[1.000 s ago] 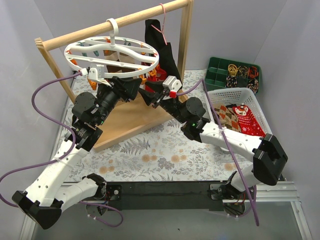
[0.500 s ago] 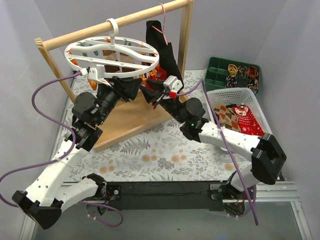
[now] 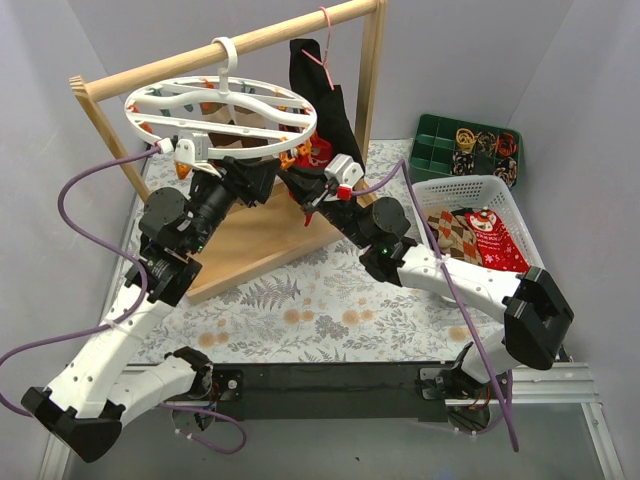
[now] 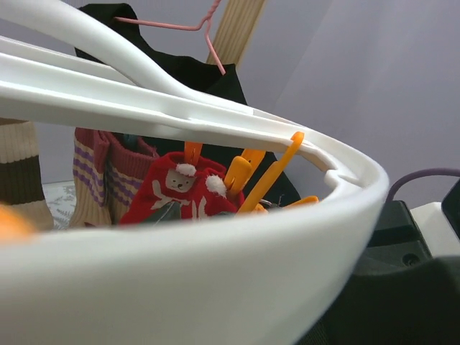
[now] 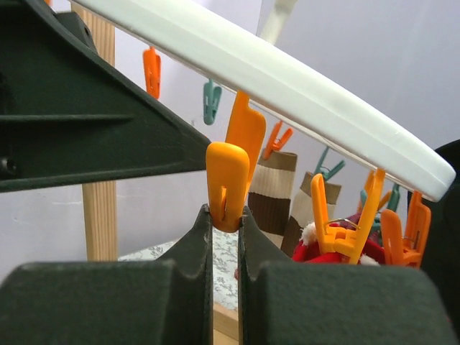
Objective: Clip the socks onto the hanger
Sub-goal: Open the clamp at the hanger.
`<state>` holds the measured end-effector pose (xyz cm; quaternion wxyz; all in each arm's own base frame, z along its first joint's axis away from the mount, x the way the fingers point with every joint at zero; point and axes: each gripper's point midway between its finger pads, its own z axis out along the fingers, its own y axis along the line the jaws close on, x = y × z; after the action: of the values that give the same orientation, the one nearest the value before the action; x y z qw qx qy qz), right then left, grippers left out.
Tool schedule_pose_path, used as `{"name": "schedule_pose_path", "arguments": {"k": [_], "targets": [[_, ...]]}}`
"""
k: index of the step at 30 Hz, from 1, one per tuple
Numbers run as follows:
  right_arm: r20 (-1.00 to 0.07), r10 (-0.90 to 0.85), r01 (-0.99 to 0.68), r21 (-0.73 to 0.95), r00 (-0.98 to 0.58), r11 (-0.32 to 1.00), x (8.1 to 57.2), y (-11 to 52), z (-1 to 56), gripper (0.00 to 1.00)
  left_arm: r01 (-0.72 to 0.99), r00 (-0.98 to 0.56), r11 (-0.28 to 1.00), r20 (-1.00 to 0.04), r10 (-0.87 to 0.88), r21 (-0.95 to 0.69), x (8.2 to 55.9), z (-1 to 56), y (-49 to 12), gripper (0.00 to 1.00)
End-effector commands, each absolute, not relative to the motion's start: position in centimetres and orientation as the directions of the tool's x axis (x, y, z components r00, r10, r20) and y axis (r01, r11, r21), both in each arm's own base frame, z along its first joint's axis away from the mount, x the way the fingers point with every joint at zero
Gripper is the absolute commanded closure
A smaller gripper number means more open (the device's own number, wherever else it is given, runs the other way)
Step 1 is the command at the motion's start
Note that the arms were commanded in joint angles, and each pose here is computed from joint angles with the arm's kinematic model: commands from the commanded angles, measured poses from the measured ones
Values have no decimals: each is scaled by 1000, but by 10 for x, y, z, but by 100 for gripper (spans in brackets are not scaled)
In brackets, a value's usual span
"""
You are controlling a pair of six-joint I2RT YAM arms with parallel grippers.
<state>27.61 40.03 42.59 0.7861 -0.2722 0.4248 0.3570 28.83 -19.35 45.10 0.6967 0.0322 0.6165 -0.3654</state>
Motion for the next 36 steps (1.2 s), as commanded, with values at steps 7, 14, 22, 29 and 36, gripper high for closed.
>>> {"name": "schedule_pose_path", "arguments": {"k": [7,14,22,29,36], "targets": [[-859,338,-793,-119,384,598,269,389,433,99,668,225,744,-956,-186,12,256,459,-194,39],[-865,308,-779,-138,395,611,272,389,429,99,689,298,712,-949,-105,138,264,458,-208,32],[-868,295,-777,-151,400,610,274,392,427,99,656,408,724,-907,-102,213,272,469,-211,32],[-870,275,-770,-169,410,616,276,393,424,99,679,378,726,-898,-226,103,274,478,-213,33],[-872,267,-772,-177,411,610,276,396,424,99,686,363,723,-902,-235,88,279,475,-217,35]]}}
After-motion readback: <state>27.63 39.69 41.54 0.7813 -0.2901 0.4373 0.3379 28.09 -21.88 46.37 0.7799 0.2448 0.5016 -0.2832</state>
